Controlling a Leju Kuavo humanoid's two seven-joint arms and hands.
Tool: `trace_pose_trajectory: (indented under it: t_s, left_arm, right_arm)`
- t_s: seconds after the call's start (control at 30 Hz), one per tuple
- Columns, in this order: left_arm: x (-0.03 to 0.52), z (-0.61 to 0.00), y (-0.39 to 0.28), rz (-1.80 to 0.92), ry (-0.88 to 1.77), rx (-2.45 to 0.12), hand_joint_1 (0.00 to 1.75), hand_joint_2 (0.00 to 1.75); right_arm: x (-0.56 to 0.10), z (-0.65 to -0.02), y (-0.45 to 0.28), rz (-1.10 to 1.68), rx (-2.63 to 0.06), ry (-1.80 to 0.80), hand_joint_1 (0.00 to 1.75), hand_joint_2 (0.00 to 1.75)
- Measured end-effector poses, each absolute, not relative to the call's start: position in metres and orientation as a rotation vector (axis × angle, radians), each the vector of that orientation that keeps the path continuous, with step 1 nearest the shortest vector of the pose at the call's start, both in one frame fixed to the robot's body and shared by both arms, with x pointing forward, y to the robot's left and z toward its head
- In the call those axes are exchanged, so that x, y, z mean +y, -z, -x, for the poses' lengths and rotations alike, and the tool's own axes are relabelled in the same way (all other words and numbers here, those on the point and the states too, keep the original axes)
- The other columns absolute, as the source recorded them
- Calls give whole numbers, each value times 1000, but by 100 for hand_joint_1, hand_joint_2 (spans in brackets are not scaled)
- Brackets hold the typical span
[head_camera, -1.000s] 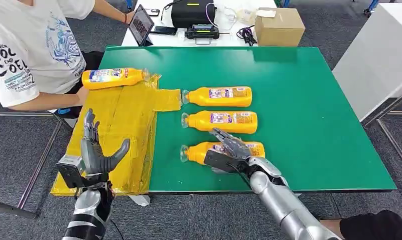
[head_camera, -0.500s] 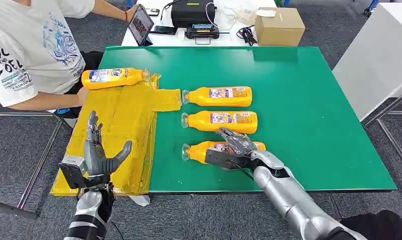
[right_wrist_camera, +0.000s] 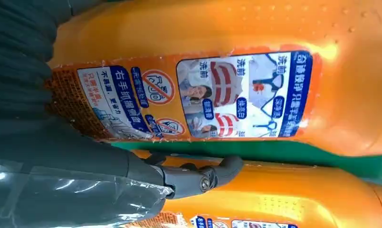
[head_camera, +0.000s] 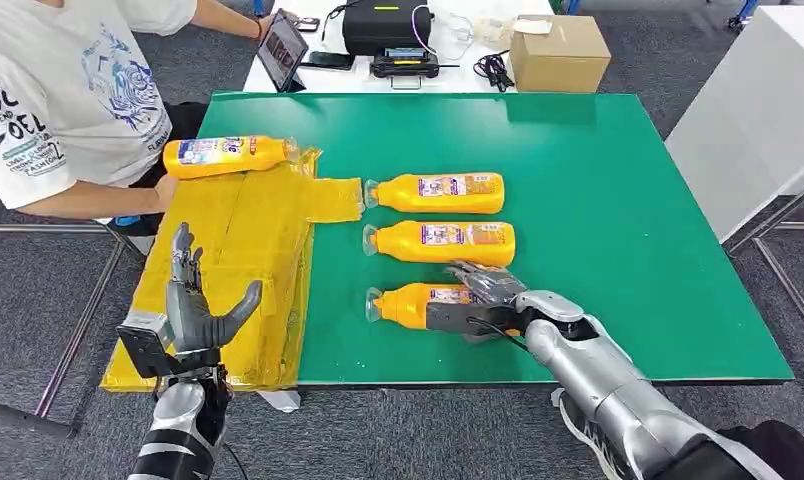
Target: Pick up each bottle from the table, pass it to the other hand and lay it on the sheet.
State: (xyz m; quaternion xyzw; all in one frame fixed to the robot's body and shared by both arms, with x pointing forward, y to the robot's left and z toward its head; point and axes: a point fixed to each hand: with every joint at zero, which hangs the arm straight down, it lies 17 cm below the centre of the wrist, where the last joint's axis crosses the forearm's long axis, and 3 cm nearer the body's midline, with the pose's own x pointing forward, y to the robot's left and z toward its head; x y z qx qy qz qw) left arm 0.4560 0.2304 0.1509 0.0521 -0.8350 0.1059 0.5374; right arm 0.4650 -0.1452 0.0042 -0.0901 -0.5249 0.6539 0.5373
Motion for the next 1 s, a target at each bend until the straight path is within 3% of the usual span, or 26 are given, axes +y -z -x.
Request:
trace_pose_trajectory:
  t_s: [0.23,0.27,0.3,0.33,0.37,0.7,1.0]
  left_arm:
    - [229,-457,-151,-118,-254,-1986,0,175]
    - [229,-457,-151,-118,-254,-1986,0,175]
    - [229,-457,-151,-118,-254,-1986,0,175]
    - [229,-457,-151,-118,-254,-1986,0,175]
    - [229,-457,-151,-117,-254,-1986,0,175]
    - [224,-457,-147,-100,-247,-1976,0,175]
    - [222,-456,-145,-94,-249,-1970,0,175]
  right_arm:
    - [-147,-462,0,216,-1231,-1587,0,175]
    - [-147,-462,0,216,-1229,-1590,7,175]
    - [-147,-462,0,217,-1229,-1592,89,175]
    - [-147,-462,0,217,-1228,-1594,147,175]
    - [-147,-462,0,218,-1227,-1595,175,175]
    - [-146,-460,1,219,-1257,-1566,175,175]
    - [-120,-442,-21,195,-1462,-1384,175,175]
